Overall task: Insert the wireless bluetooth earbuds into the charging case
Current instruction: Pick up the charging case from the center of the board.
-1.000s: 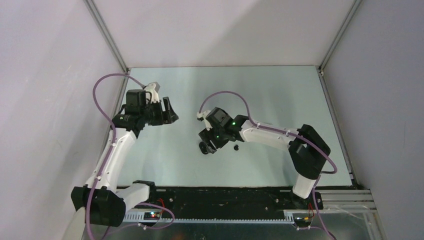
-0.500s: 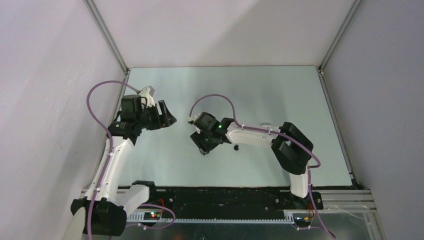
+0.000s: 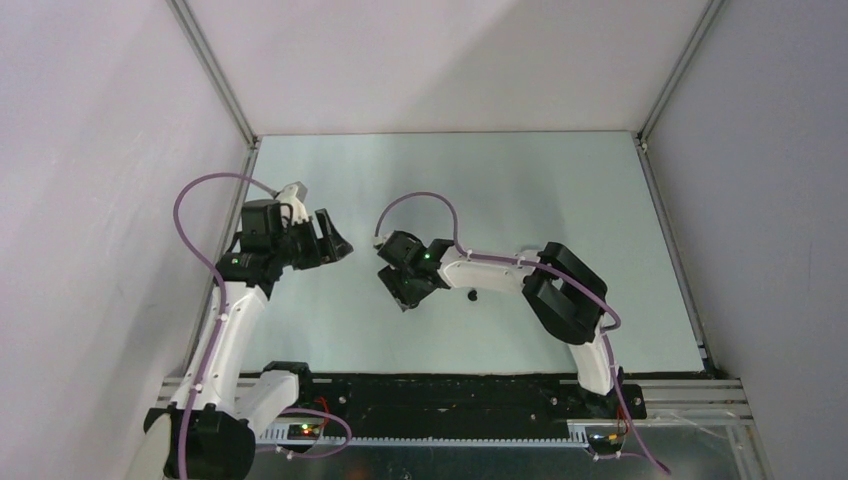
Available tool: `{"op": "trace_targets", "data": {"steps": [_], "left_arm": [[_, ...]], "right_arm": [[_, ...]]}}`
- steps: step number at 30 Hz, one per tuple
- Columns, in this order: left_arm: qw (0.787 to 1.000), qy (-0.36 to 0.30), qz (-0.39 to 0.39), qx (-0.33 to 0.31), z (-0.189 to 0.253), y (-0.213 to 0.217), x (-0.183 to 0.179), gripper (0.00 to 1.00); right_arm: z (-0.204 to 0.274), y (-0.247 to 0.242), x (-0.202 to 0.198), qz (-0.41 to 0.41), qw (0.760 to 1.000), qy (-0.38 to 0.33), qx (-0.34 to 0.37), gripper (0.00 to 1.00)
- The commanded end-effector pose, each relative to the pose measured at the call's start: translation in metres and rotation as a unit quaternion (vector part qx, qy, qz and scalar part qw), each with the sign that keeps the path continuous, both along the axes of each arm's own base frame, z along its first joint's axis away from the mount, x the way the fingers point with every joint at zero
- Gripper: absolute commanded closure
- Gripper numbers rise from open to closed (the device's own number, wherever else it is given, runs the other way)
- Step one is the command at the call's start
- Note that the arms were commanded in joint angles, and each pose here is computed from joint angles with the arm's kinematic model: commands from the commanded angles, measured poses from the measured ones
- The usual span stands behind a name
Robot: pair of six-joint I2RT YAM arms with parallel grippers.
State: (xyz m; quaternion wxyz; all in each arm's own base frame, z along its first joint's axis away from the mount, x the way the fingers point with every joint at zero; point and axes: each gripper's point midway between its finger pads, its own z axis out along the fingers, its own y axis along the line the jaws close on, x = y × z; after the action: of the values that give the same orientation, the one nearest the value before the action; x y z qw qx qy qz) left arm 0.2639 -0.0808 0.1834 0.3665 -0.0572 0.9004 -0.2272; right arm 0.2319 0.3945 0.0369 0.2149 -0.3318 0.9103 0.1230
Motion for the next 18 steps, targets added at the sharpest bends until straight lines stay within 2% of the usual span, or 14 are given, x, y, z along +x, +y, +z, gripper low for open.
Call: {"op": "trace_targets", "data": {"steps": [1,8,14,18], "left_arm": [[1.0,-0.016,0.002,-0.021,0.008,-0.003,0.002,0.24],[1.0,-0.013,0.0,-0.026,0.005,-0.005,0.006,0.25],[1.0,-0.008,-0.003,-0.029,0.004,-0.006,0.009,0.25],[1.0,-0.003,-0.004,-0.029,0.001,-0.007,0.011,0.25]], "right_arm": [[-0.002,0.003,0.002,-0.019,1.0,0.001,-0.007,0.41],[-0.009,0.002,0.004,-0.009,1.0,0.001,-0.012,0.52],[-0.014,0.003,0.009,0.008,1.0,-0.007,-0.013,0.48],[-0.019,0.004,0.009,0.037,0.999,-0.01,-0.012,0.55]]}}
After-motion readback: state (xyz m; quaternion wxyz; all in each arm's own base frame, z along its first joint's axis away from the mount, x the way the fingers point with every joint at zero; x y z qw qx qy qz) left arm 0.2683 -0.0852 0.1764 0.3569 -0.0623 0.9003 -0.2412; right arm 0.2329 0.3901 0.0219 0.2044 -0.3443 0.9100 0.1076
